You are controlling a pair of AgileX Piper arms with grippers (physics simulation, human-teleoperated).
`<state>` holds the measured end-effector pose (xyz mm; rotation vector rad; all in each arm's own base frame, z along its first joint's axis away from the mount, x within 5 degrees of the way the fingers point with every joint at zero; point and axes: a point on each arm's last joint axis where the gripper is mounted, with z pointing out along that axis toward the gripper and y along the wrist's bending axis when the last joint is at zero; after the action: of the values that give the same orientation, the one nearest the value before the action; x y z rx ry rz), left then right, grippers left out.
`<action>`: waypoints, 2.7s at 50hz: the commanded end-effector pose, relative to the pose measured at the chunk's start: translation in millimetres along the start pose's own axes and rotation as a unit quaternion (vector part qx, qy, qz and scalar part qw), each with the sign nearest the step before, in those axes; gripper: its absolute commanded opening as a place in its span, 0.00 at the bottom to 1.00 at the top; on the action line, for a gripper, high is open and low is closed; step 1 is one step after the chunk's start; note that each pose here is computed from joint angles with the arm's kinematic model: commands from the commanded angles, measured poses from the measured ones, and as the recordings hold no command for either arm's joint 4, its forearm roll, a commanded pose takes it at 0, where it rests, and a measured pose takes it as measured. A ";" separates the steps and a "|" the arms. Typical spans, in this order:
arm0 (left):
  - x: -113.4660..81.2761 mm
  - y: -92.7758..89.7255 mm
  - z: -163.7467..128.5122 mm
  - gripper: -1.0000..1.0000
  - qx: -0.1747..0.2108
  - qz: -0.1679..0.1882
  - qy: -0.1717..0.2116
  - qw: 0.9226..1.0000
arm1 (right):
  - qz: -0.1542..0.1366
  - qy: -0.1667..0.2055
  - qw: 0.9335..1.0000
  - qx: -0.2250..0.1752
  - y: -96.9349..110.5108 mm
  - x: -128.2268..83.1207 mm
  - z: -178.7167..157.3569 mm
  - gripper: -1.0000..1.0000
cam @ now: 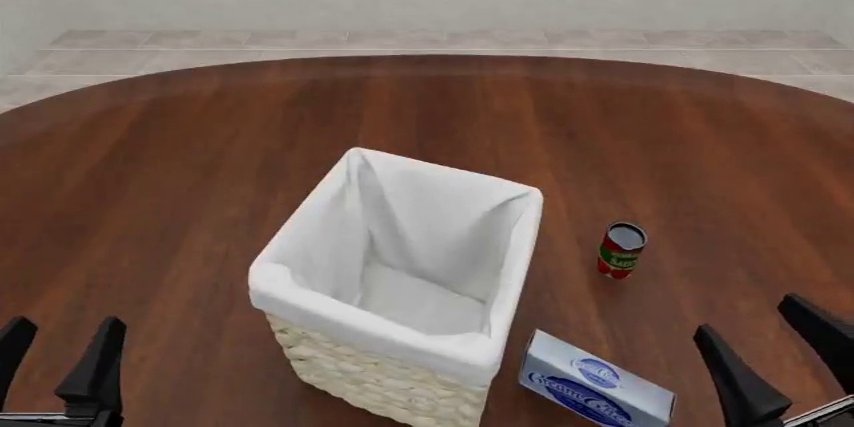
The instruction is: Pick up the cream cheese box, and put it in the basket.
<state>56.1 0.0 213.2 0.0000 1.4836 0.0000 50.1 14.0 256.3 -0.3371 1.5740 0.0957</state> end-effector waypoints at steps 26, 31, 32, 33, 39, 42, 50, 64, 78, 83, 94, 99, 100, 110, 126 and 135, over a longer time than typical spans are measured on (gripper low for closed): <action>0.0 0.0 0.0 1.00 0.000 0.000 0.000 1.000 | -0.035 0.067 0.995 -0.065 8.6 8.3 17.3 1.00; 0.0 0.0 0.0 1.00 0.000 0.000 0.000 1.000 | -0.038 0.074 0.994 -0.066 8.9 8.5 19.2 1.00; 0.0 0.0 0.0 1.00 0.000 0.000 0.000 1.000 | -0.038 0.074 0.994 -0.067 8.9 8.5 19.6 1.00; 0.0 0.0 0.0 1.00 0.000 0.000 0.000 1.000 | -0.038 0.074 0.994 -0.067 8.9 8.5 19.6 1.00; 0.0 0.0 0.0 1.00 0.000 0.000 0.000 1.000 | -0.042 0.083 0.993 -0.070 9.6 9.9 21.8 1.00; 0.0 0.0 0.0 1.00 0.000 0.000 0.000 1.000 | -0.045 0.089 0.992 -0.073 10.1 11.0 23.0 1.00; 0.0 0.0 0.0 1.00 0.000 0.000 0.000 1.000 | -0.049 0.101 0.990 -0.082 11.8 13.7 24.7 1.00; 0.0 0.0 0.0 1.00 0.000 0.000 0.000 1.000 | -0.061 0.115 0.986 -0.101 14.8 14.9 28.6 1.00; 0.0 0.0 0.0 1.00 0.000 0.000 0.000 1.000 | -0.069 0.127 0.983 -0.112 17.7 19.3 32.9 1.00; 0.0 0.0 0.0 1.00 0.000 0.000 0.000 1.000 | -0.073 0.130 0.982 -0.116 18.2 18.3 33.9 1.00; 0.0 0.0 0.0 1.00 0.000 0.000 0.000 1.000 | -0.084 0.137 0.979 -0.126 19.9 18.2 35.9 1.00; 0.0 0.0 0.0 1.00 0.000 0.000 0.000 1.000 | -0.087 0.139 0.978 -0.128 20.2 18.8 36.1 1.00; 0.0 0.0 0.0 1.00 0.000 0.000 0.000 1.000 | -0.087 0.140 0.978 -0.129 20.4 19.2 36.4 1.00; 0.0 0.0 0.0 1.00 0.000 0.000 0.000 1.000 | -0.087 0.148 0.976 -0.133 22.0 22.3 39.0 1.00; 0.0 0.0 0.0 1.00 0.000 0.000 0.000 1.000 | -0.091 0.163 0.972 -0.141 22.9 27.6 35.6 1.00; 0.0 0.0 0.0 1.00 0.000 0.000 0.000 1.000 | -0.095 0.177 0.969 -0.141 22.4 30.8 33.9 1.00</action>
<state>56.1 0.0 213.2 0.0000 1.4836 0.0000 78.4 40.7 223.7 -0.7493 1.8544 0.1214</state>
